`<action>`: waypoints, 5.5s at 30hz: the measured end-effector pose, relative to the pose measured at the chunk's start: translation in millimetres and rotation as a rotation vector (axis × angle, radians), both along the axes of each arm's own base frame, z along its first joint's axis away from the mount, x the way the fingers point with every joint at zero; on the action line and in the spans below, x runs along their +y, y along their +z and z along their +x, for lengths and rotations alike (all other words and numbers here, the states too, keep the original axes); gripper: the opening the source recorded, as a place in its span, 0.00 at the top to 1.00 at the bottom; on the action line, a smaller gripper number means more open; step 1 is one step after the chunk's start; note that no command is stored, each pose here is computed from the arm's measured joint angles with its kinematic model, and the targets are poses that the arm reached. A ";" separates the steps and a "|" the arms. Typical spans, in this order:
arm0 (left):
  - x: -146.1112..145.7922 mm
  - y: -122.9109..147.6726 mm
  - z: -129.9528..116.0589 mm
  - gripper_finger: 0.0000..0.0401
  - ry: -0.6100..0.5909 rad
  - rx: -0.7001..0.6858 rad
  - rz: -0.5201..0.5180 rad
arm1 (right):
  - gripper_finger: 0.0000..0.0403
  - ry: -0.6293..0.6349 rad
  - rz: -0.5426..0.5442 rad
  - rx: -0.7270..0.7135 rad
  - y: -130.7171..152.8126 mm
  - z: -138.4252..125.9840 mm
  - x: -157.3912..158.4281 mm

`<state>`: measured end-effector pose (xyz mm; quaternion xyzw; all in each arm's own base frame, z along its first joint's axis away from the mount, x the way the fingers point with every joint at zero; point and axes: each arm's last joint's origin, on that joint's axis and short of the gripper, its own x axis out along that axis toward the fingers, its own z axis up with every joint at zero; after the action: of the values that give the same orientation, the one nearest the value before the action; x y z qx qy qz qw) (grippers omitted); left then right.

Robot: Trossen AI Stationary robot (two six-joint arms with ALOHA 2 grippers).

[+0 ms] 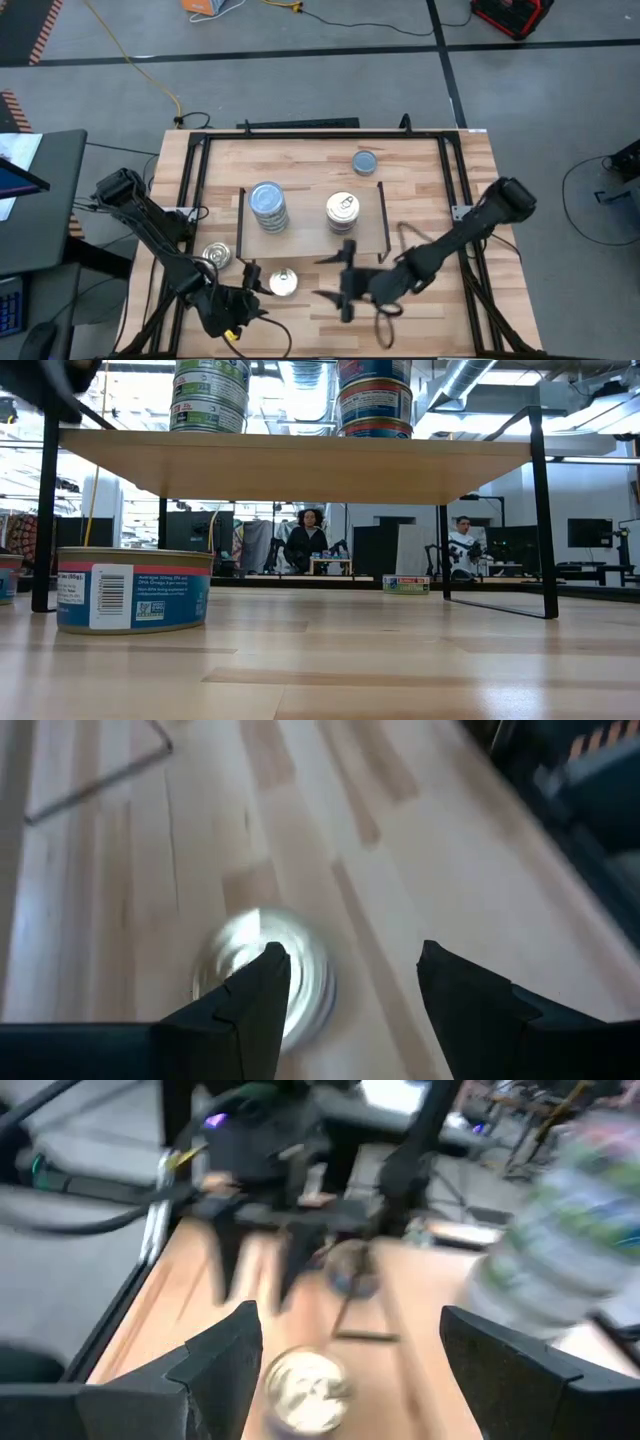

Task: Stack canned seafood by type on shelf
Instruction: Stack the blue tuna can on top of the blue tuna can on the shelf

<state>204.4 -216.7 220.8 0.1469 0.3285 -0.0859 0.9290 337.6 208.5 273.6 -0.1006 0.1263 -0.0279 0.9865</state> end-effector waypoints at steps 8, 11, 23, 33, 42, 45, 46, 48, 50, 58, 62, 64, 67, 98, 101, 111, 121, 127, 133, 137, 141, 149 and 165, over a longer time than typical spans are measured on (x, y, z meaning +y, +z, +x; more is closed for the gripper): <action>4.7 -23.4 -7.7 0.48 -0.008 0.067 0.038 | 0.19 -0.017 0.053 0.104 -27.5 20.7 33.6; 1.9 -29.3 -3.9 0.48 -0.042 0.057 0.091 | 0.19 -0.056 0.148 0.116 -30.4 22.0 33.9; -5.9 -56.1 12.9 0.48 -0.089 -0.009 0.319 | 0.19 -0.150 0.309 0.156 -48.8 27.1 30.5; -6.4 -69.8 15.6 0.48 -0.229 0.027 0.529 | 0.19 -0.170 0.315 0.149 -56.4 29.3 22.7; -8.8 -93.7 16.6 0.59 -0.195 0.030 0.711 | 0.19 -0.165 0.316 0.140 -58.7 28.6 22.6; -9.2 -93.2 16.8 0.70 -0.171 0.026 0.672 | 0.19 -0.164 0.316 0.141 -58.8 28.5 22.6; -9.4 -93.0 16.8 0.73 -0.167 0.024 0.667 | 0.19 -0.165 0.319 0.140 -58.8 28.5 22.6; -9.9 -92.9 16.4 0.81 -0.174 0.028 0.655 | 0.19 -0.171 0.328 0.139 -58.8 29.3 21.3; -10.6 -92.4 16.4 0.87 -0.178 0.031 0.635 | 0.19 -0.171 0.346 0.141 -58.9 29.7 20.9; -14.6 -92.6 10.3 0.98 -0.189 0.039 0.612 | 0.19 -0.105 0.414 0.199 -71.2 35.4 23.1; -12.6 -98.5 6.6 0.99 -0.213 0.092 0.603 | 0.19 -0.135 0.384 0.232 -90.3 43.9 16.3; -14.8 -95.9 7.5 1.00 -0.199 0.075 0.574 | 0.19 -0.159 0.398 0.220 -91.7 48.8 10.0; -14.9 -97.2 4.9 1.00 -0.188 0.081 0.569 | 0.19 -0.189 0.413 0.207 -91.1 53.8 1.5; -14.5 10.5 22.9 0.35 -0.067 0.245 0.099 | 0.19 -0.287 0.418 0.287 -94.8 25.9 20.7; -15.1 22.0 26.2 0.32 -0.136 0.234 0.158 | 0.19 -0.308 0.441 0.355 -80.4 4.9 25.4; 12.3 44.6 63.0 0.31 -0.221 0.244 0.117 | 0.19 -0.287 0.369 0.458 -62.2 -38.9 42.1; 35.0 41.9 86.5 0.31 -0.306 0.277 0.092 | 0.19 -0.353 0.338 0.548 -71.4 -59.4 46.7; 27.8 22.0 106.8 0.31 -0.381 0.360 0.111 | 0.19 -0.394 0.365 0.539 -71.7 -70.6 52.1; 11.5 24.2 130.7 0.31 -0.459 0.456 0.152 | 0.19 -0.395 0.350 0.484 -70.0 -69.0 53.1; 4.2 14.8 144.0 0.31 -0.485 0.592 0.228 | 0.19 -0.388 0.358 0.478 -69.6 -70.2 55.4; 1.7 13.7 150.7 0.31 -0.500 0.665 0.270 | 0.19 -0.374 0.356 0.466 -69.4 -77.6 62.5; 6.3 12.9 146.3 0.31 -0.537 0.747 0.318 | 0.19 -0.370 0.334 0.394 -67.7 -87.2 71.2; 16.2 -1.8 144.7 0.14 -0.527 0.796 0.351 | 0.19 -0.373 0.328 0.367 -65.9 -75.7 65.3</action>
<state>349.1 -200.5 218.9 0.3348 0.6182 -0.3103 0.6399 261.9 273.8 207.7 0.0815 0.3213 -0.1694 0.9281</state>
